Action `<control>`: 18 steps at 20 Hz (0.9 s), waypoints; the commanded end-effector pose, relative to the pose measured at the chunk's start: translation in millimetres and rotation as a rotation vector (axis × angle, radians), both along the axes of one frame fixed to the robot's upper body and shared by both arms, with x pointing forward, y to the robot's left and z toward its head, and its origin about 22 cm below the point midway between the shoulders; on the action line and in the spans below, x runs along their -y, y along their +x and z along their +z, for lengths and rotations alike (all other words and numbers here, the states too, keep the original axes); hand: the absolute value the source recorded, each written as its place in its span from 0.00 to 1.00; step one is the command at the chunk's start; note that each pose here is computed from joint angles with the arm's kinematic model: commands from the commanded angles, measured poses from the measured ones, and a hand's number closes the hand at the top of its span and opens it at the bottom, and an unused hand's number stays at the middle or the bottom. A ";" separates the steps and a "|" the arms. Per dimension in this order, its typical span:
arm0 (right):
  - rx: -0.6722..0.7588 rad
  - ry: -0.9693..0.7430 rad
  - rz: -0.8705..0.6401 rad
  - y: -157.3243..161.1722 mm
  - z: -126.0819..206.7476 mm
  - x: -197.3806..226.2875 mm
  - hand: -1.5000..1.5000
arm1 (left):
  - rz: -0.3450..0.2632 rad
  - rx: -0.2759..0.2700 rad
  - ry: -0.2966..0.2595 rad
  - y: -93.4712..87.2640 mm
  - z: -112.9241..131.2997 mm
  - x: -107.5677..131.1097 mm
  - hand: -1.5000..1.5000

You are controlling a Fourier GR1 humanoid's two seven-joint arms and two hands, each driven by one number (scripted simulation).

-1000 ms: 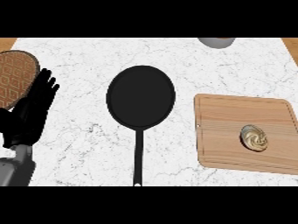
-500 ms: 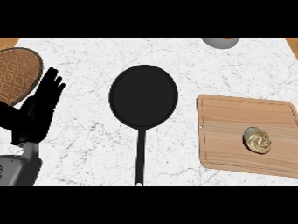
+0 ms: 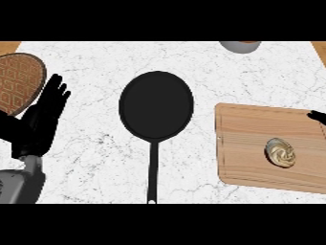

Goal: Pick the cupcake from the cutting board and place it in the pan

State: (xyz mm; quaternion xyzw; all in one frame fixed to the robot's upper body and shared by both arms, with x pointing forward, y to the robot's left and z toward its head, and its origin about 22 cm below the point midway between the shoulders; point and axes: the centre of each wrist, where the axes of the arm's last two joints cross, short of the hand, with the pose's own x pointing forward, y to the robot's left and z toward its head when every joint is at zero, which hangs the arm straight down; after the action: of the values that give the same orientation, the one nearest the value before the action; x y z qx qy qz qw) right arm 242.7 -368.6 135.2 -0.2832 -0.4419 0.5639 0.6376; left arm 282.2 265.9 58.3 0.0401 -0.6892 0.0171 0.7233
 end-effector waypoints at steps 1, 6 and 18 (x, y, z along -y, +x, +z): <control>-0.028 -0.061 0.052 -9.8 -13.2 -33.6 0.00 | -0.012 0.007 0.008 -3.8 8.3 2.9 0.50; -0.011 -0.252 0.019 -2.4 5.8 -37.7 0.00 | 0.002 0.001 -0.009 -19.5 7.3 0.7 0.50; 0.009 -0.242 0.010 4.2 -19.7 -100.9 0.00 | -0.003 -0.003 0.001 -6.0 12.1 3.7 0.50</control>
State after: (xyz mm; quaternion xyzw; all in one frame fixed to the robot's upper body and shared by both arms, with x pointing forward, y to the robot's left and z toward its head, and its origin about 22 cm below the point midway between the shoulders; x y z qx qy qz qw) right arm 241.6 -288.1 120.6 -0.3541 -0.3868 0.6123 0.5916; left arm 278.3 274.2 58.3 0.0450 -0.6875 0.0179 0.7245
